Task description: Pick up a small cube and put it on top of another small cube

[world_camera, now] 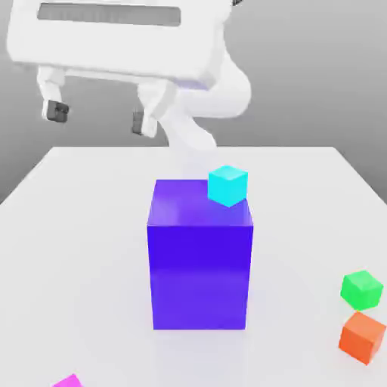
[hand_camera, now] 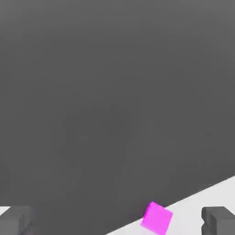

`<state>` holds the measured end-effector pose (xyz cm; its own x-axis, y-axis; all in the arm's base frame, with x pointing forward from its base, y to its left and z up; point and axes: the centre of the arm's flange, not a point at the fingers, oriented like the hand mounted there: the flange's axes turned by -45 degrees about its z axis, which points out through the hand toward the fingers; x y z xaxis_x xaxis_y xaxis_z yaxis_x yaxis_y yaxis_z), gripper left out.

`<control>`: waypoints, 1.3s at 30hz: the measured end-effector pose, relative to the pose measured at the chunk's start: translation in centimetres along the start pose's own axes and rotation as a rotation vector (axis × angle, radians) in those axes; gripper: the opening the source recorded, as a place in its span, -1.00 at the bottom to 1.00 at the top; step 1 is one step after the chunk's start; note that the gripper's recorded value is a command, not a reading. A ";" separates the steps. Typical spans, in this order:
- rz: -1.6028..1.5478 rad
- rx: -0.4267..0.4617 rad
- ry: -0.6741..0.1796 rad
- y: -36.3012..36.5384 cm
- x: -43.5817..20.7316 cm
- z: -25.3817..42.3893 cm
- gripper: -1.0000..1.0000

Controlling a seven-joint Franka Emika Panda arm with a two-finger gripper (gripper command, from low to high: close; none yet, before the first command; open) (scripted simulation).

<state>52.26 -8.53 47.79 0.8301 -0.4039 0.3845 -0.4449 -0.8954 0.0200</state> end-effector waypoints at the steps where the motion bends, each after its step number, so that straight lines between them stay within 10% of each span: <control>1: 0.022 -0.010 -0.023 0.4 0.1 1.8 0.00; 20: 0.406 -0.061 -0.392 6.8 -7.6 32.5 0.00; 21: 0.407 -0.061 -0.393 6.8 -8.2 33.7 -1.00; 32: 0.400 -0.056 -0.393 6.3 -6.5 29.2 -1.00; 39: 0.155 0.035 -0.402 -9.0 -13.0 22.4 -1.00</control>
<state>53.03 0.57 21.98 0.8224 -0.5689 -0.0099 -0.5687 -0.8214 -0.0435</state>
